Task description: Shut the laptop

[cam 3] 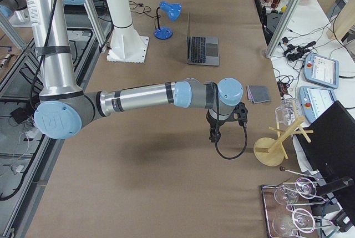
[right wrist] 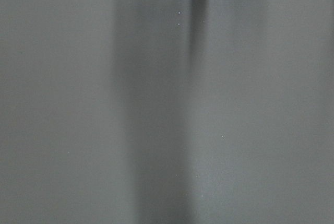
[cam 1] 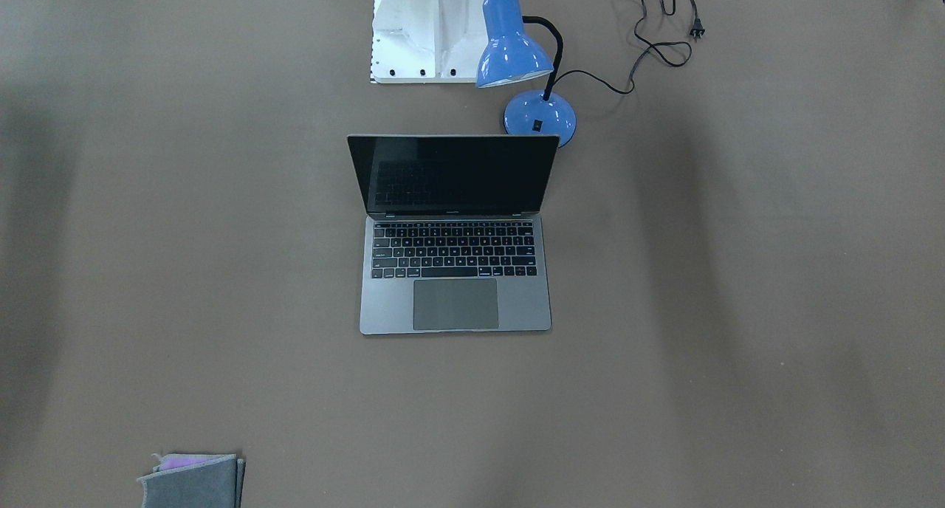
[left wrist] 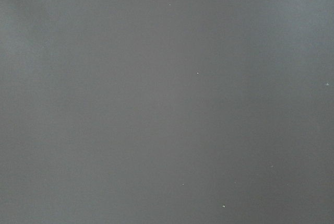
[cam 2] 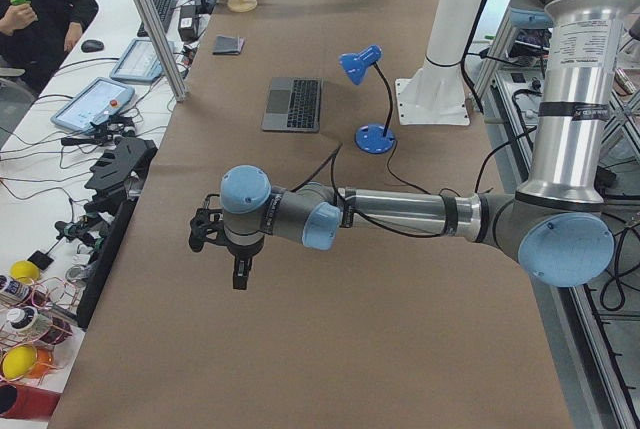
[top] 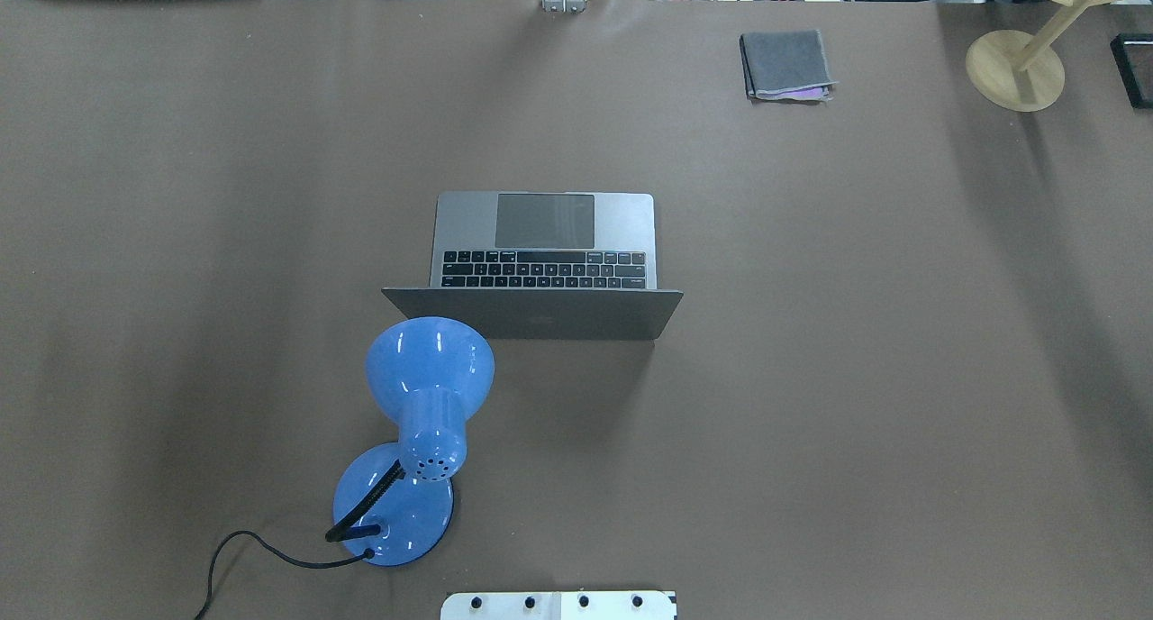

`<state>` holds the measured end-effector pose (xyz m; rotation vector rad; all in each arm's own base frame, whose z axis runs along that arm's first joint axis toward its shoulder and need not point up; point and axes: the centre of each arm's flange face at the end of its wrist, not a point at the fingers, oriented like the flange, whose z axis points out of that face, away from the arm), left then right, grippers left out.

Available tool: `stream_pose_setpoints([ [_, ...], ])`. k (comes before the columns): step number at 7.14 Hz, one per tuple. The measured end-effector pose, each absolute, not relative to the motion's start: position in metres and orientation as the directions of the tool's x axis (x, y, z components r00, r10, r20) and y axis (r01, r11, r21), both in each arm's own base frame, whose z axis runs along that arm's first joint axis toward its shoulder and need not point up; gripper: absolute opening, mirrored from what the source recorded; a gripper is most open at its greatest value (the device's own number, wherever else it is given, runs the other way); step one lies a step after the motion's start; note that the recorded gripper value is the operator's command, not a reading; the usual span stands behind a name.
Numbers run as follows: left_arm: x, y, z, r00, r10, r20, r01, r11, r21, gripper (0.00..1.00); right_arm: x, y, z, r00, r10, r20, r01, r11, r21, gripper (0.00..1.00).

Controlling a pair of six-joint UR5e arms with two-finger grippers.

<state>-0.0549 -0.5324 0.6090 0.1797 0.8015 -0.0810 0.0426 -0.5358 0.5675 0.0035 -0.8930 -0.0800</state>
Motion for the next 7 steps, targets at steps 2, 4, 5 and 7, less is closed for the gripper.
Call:
stream_pose_setpoints([
  [2,-0.055,-0.5316,0.6097,0.695,-0.002,-0.719,0.14,0.981,0.133,0.98,0.043,-0.5355,0.5686,0.629,-0.072,0.774,0.07,0.997,0.036,1.0],
  [4,-0.0551,-0.5316,0.6094,0.696,0.001,-0.718,0.141,0.98,0.138,0.98,0.0442,-0.5338,0.5718,0.638,-0.071,0.766,0.071,0.997,0.033,1.0],
  [5,-0.0551,-0.532,0.6088,0.696,0.003,-0.718,0.141,0.98,0.14,0.98,0.0451,-0.5327,0.5739,0.645,-0.071,0.761,0.073,0.997,0.032,1.0],
  [7,-0.055,-0.5331,0.6075,0.695,0.003,-0.719,0.143,0.98,0.141,0.98,0.0456,-0.5323,0.5747,0.649,-0.073,0.757,0.074,0.997,0.032,1.0],
])
